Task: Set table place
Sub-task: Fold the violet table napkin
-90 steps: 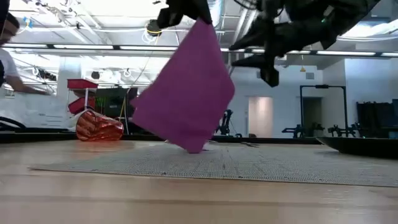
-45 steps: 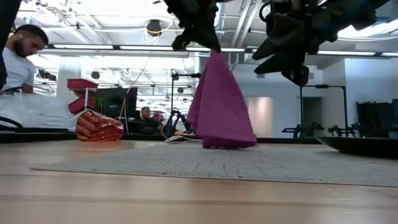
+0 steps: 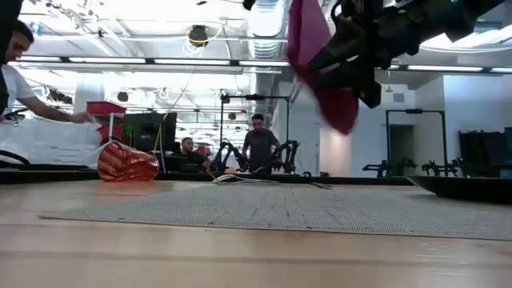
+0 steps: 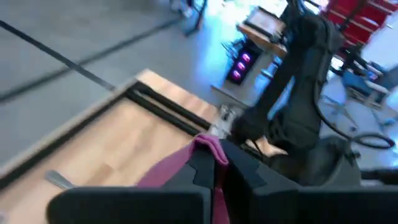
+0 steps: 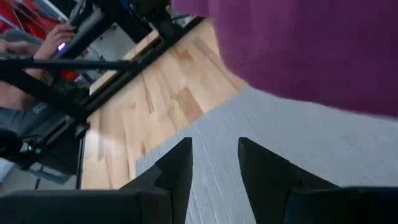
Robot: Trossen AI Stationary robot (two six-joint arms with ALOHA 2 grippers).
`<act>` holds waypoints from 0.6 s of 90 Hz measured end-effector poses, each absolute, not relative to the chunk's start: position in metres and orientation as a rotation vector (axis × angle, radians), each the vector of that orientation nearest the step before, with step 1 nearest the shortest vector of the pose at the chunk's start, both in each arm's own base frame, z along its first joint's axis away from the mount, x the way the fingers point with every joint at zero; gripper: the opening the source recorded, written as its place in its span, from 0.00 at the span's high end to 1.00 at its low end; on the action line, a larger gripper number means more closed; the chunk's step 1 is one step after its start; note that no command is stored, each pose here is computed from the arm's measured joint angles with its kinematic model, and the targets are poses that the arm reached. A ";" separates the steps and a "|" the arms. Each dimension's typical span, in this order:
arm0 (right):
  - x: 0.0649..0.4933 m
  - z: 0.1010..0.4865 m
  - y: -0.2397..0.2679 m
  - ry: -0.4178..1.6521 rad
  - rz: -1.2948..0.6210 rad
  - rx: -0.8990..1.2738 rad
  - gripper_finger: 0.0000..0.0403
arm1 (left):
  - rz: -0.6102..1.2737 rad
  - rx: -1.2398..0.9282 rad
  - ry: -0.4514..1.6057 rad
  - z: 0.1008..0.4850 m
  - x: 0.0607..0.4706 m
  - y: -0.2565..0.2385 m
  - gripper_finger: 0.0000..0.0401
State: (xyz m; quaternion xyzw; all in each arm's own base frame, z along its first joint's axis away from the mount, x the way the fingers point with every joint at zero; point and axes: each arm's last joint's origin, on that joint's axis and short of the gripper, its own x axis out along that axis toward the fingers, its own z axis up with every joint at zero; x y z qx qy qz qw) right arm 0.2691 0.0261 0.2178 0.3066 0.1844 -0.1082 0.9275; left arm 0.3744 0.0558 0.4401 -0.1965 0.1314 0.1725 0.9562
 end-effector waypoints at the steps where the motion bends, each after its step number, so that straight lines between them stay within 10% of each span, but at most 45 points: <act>1: 0.269 0.218 0.025 0.378 -0.225 0.628 0.71 | 0.350 -0.398 0.265 0.441 0.374 0.056 1.00; 54: 0.270 0.228 -0.039 0.244 -0.397 0.620 0.71 | 0.351 -0.410 0.397 0.430 0.371 0.036 1.00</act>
